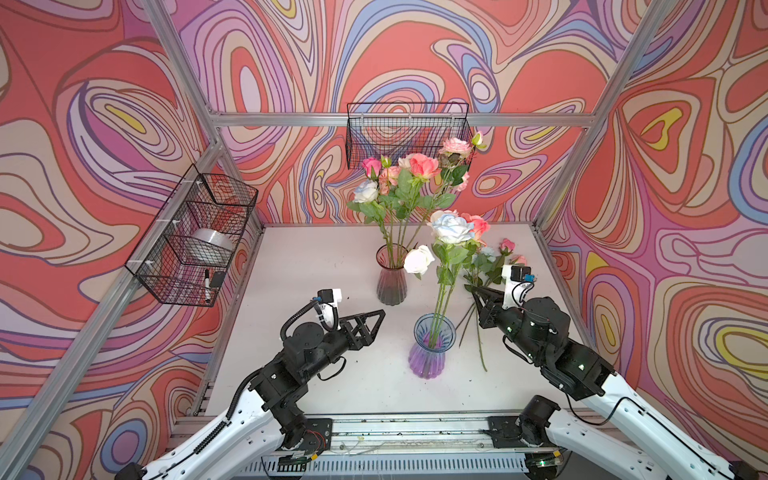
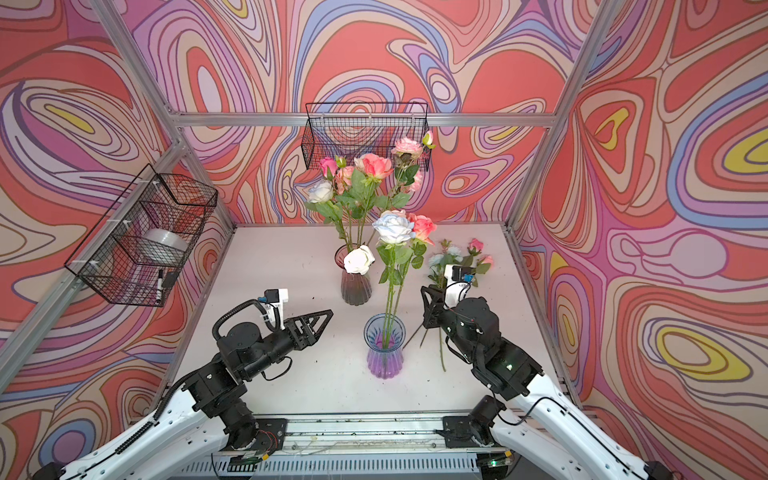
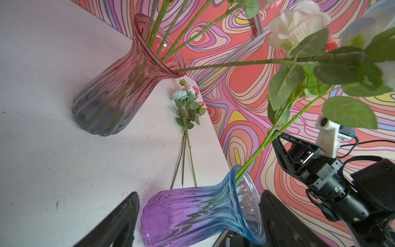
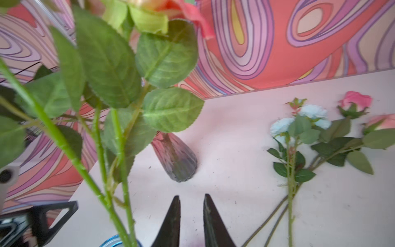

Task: Arrange the flowers into the vase
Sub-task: 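Lower the white rose stem into the purple-blue vase with the right gripper, then open the right gripper and move it back to the loose roses, then close the right gripper on the light blue rose stems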

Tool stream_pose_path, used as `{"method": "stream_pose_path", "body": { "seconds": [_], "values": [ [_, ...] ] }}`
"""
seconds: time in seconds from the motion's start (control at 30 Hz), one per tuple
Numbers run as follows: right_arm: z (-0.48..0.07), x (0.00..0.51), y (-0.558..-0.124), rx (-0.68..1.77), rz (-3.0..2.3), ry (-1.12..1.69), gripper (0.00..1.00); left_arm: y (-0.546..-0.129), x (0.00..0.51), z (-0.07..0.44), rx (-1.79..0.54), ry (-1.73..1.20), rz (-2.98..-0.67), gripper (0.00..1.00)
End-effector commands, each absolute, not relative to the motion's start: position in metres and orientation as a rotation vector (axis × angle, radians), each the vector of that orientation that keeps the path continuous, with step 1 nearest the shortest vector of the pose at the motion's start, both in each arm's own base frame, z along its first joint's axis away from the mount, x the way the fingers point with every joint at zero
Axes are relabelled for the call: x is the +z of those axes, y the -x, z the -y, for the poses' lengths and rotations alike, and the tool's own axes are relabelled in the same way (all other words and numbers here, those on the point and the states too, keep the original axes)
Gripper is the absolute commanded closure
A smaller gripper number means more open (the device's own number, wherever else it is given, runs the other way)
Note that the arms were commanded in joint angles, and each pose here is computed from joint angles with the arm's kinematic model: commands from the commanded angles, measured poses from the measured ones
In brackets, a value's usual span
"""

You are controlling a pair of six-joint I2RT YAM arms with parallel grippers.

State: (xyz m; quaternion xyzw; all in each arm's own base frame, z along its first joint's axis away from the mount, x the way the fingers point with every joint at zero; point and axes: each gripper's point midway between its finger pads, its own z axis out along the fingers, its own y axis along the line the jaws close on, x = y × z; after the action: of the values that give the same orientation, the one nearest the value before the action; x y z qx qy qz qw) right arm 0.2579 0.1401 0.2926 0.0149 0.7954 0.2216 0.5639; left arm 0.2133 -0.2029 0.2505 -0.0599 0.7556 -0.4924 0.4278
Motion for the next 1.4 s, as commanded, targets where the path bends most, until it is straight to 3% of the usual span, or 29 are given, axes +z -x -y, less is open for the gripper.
{"method": "stream_pose_path", "body": {
  "seconds": [0.0, 0.33, 0.57, 0.77, 1.27, 1.37],
  "values": [
    [-0.117, 0.277, -0.273, 0.334, -1.911, -0.161, 0.8, -0.214, 0.245, 0.199, -1.239, 0.19, -1.879, 0.12],
    [-0.063, 0.207, -0.347, 0.414, -2.12, -0.56, 0.79, -0.213, 0.233, 0.182, -1.138, 0.248, -1.927, 0.12],
    [-0.052, 0.145, -0.398, 0.32, -2.336, -0.572, 0.81, -0.211, 0.187, 0.149, -0.891, 0.369, -2.086, 0.13],
    [-0.046, 0.1, -0.432, 0.275, -2.458, -0.587, 0.84, -0.205, 0.193, 0.13, -0.787, 0.362, -2.088, 0.14],
    [-0.046, 0.036, -0.426, 0.186, -2.651, -0.523, 0.77, -0.203, 0.199, 0.116, -0.755, 0.337, -2.004, 0.13],
    [-0.052, 0.029, -0.426, 0.225, -2.669, -0.491, 0.82, -0.204, 0.198, 0.118, -0.753, 0.329, -2.007, 0.13]
  ]
}}
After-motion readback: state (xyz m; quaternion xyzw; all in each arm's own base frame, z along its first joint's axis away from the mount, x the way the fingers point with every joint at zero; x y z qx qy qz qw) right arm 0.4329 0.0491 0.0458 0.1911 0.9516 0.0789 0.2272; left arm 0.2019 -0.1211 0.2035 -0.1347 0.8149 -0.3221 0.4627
